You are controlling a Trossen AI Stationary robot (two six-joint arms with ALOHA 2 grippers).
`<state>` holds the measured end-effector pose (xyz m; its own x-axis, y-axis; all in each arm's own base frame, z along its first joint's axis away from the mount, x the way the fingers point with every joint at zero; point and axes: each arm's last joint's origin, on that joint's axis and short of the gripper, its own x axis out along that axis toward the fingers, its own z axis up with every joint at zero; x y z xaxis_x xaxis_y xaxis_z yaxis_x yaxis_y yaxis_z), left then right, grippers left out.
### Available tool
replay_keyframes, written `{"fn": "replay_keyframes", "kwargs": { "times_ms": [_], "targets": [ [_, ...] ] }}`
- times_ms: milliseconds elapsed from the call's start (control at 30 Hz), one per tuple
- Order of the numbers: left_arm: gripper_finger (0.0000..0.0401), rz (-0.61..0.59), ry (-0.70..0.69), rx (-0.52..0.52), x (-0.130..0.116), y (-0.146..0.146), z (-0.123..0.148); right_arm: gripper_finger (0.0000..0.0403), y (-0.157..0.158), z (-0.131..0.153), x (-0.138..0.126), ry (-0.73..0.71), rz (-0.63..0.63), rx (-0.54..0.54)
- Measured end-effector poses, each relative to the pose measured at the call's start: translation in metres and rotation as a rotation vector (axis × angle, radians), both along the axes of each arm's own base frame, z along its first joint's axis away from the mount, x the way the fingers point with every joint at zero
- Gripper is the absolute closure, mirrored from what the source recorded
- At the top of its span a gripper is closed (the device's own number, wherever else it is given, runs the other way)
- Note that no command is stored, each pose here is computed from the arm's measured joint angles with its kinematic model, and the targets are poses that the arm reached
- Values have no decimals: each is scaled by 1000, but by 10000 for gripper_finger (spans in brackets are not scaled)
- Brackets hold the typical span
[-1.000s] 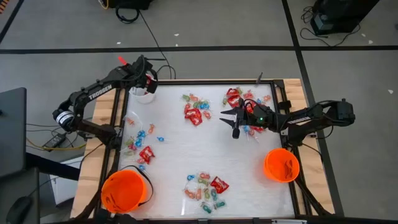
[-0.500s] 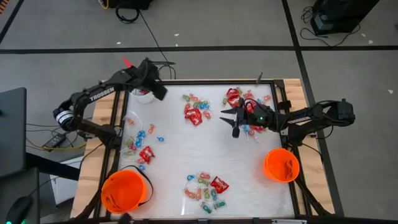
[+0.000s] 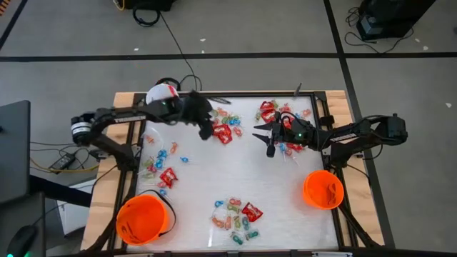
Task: Sort candy by brand, put in halloween buckets
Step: Put the skittles into the white bucket
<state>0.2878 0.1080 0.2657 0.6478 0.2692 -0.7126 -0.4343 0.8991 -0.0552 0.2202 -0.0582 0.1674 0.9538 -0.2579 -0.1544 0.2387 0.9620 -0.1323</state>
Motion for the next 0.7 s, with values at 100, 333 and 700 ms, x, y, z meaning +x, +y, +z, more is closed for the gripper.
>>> {"fn": "replay_keyframes", "kwargs": {
  "times_ms": [100,333,700],
  "targets": [
    [249,-19,20,10,17,-8,-15,249,0,0,0,-1,0,3],
    [249,-27,41,-11,51,-9,-61,249,0,1,0,-7,0,1],
    [249,14,69,-77,68,5,-111,250,1,3,1,-32,3,-5]
  ]
}}
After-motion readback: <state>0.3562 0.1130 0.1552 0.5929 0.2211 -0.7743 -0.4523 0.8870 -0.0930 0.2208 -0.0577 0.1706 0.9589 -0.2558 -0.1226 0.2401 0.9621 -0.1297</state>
